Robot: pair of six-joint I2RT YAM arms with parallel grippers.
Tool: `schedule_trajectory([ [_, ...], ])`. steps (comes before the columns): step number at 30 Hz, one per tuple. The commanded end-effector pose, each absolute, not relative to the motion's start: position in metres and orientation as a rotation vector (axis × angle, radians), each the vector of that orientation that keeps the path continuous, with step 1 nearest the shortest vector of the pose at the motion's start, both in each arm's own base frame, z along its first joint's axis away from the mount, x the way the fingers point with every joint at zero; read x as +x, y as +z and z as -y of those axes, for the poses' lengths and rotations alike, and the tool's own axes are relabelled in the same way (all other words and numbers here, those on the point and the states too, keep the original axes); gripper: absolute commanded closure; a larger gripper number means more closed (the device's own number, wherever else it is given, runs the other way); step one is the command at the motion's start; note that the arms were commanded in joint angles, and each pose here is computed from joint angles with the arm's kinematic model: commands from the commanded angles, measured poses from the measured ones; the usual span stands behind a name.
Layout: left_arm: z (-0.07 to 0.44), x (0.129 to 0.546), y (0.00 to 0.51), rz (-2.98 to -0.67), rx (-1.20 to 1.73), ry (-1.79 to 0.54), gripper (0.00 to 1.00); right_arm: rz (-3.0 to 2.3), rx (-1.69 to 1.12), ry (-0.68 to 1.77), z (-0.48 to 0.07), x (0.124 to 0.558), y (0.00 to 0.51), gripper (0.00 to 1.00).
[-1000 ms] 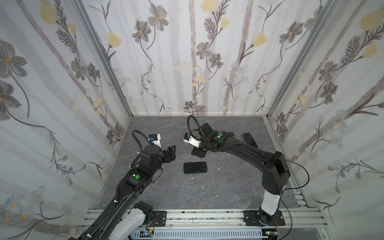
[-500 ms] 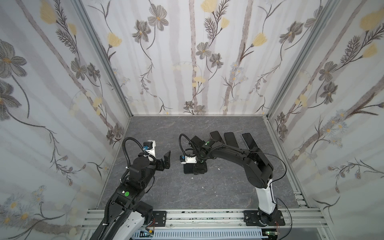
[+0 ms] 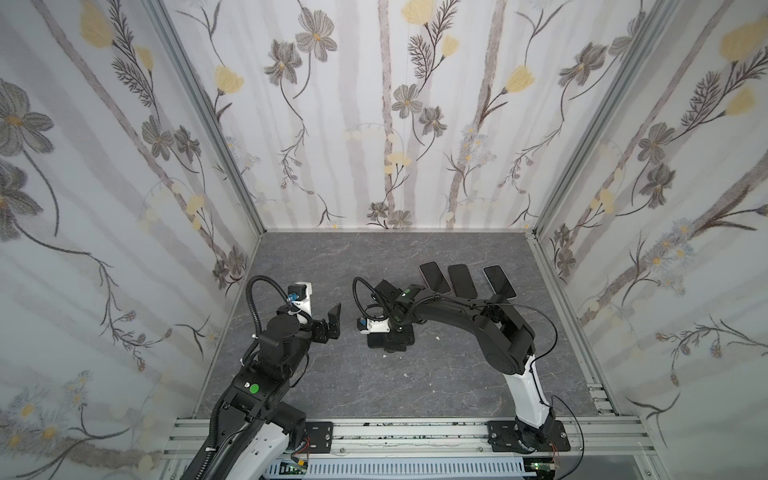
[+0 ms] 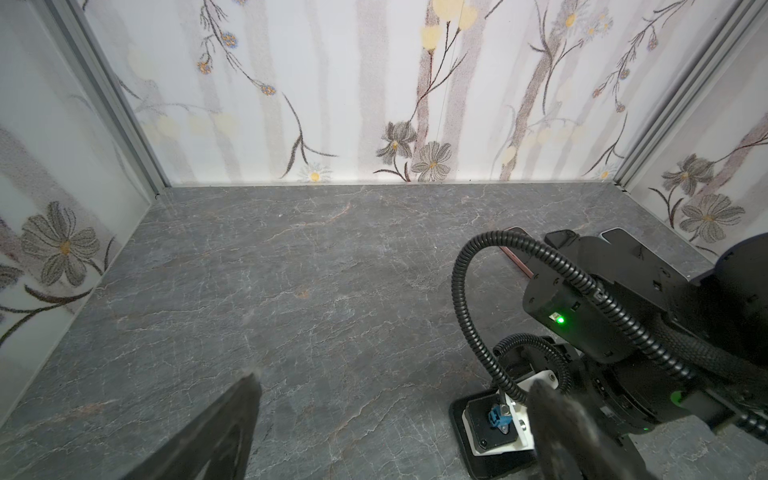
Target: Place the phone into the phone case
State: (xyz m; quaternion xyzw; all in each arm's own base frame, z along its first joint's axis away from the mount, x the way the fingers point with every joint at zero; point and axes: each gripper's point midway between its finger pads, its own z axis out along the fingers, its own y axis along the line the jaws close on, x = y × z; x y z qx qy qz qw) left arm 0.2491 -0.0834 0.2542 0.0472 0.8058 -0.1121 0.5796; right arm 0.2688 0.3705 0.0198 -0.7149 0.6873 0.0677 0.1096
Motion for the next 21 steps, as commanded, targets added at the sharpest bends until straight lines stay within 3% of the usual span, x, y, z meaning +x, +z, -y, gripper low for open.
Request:
schedule_trajectory([
  [1,0.078,0.252,0.256,-1.873,0.07,-0.244,0.0,-2.082,-2.046,0.127,-0.365,0.278,0.016,0.11],
  [9,0.046,0.258,0.247,-1.86,-0.157,-0.127,0.0,-2.332,-1.758,0.112,-0.349,0.31,0.016,0.31],
  [21,0.029,0.27,0.246,-1.799,-0.38,-0.118,0.0,-2.653,-0.97,-0.114,-0.31,0.419,0.005,0.32],
])
